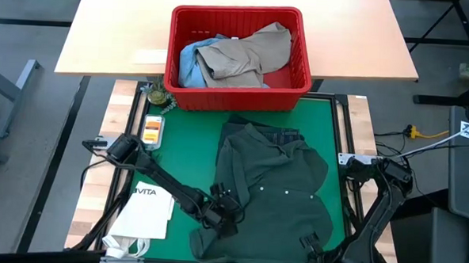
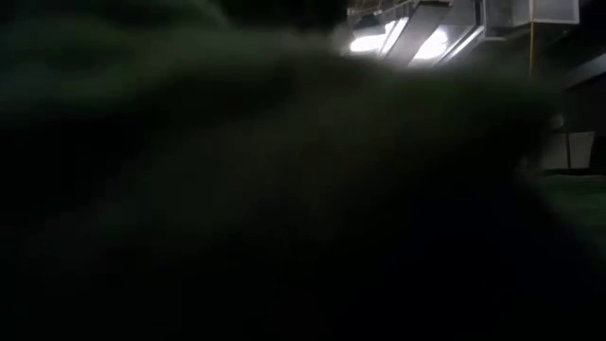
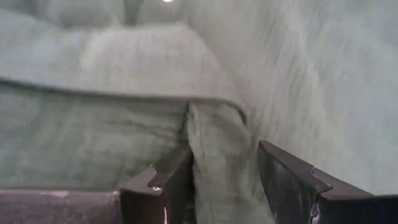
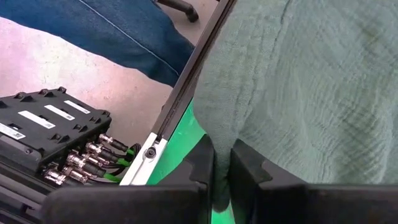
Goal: Fold Laundry from Bin
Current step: Fold the green shirt
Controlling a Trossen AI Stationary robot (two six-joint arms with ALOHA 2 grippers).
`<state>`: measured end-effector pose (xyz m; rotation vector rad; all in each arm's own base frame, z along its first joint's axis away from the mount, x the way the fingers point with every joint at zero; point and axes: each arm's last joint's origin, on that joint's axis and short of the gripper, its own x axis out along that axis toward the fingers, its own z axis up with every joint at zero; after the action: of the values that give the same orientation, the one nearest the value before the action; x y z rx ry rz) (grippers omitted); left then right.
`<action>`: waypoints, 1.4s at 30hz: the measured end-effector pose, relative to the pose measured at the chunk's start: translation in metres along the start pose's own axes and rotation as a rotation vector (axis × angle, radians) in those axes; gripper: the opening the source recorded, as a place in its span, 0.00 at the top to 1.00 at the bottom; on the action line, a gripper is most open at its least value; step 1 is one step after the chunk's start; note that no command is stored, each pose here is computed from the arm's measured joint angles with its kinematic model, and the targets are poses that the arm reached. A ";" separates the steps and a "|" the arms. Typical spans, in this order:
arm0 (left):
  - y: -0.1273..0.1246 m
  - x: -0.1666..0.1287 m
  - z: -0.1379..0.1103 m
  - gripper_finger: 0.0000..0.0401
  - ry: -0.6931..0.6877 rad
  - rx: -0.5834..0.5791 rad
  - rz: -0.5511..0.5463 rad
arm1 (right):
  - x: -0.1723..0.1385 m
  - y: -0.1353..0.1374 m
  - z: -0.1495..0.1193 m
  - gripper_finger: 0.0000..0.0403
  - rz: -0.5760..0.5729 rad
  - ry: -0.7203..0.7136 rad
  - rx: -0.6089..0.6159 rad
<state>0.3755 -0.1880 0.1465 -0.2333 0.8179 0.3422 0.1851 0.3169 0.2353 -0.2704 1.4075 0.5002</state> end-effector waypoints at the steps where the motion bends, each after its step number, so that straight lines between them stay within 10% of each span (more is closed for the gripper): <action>1: 0.000 0.003 -0.003 0.57 0.009 0.004 0.001 | 0.000 0.000 0.000 0.92 0.000 0.000 0.000; 12: -0.004 -0.014 -0.001 0.97 -0.036 0.019 0.019 | 0.000 0.000 0.000 0.92 -0.002 0.002 0.001; 42: 0.024 -0.113 -0.061 0.96 0.493 -0.100 0.397 | 0.000 -0.001 0.000 0.92 -0.009 -0.002 0.001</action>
<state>0.2534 -0.2093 0.1886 -0.2524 1.3401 0.7165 0.1855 0.3165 0.2353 -0.2752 1.4037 0.4922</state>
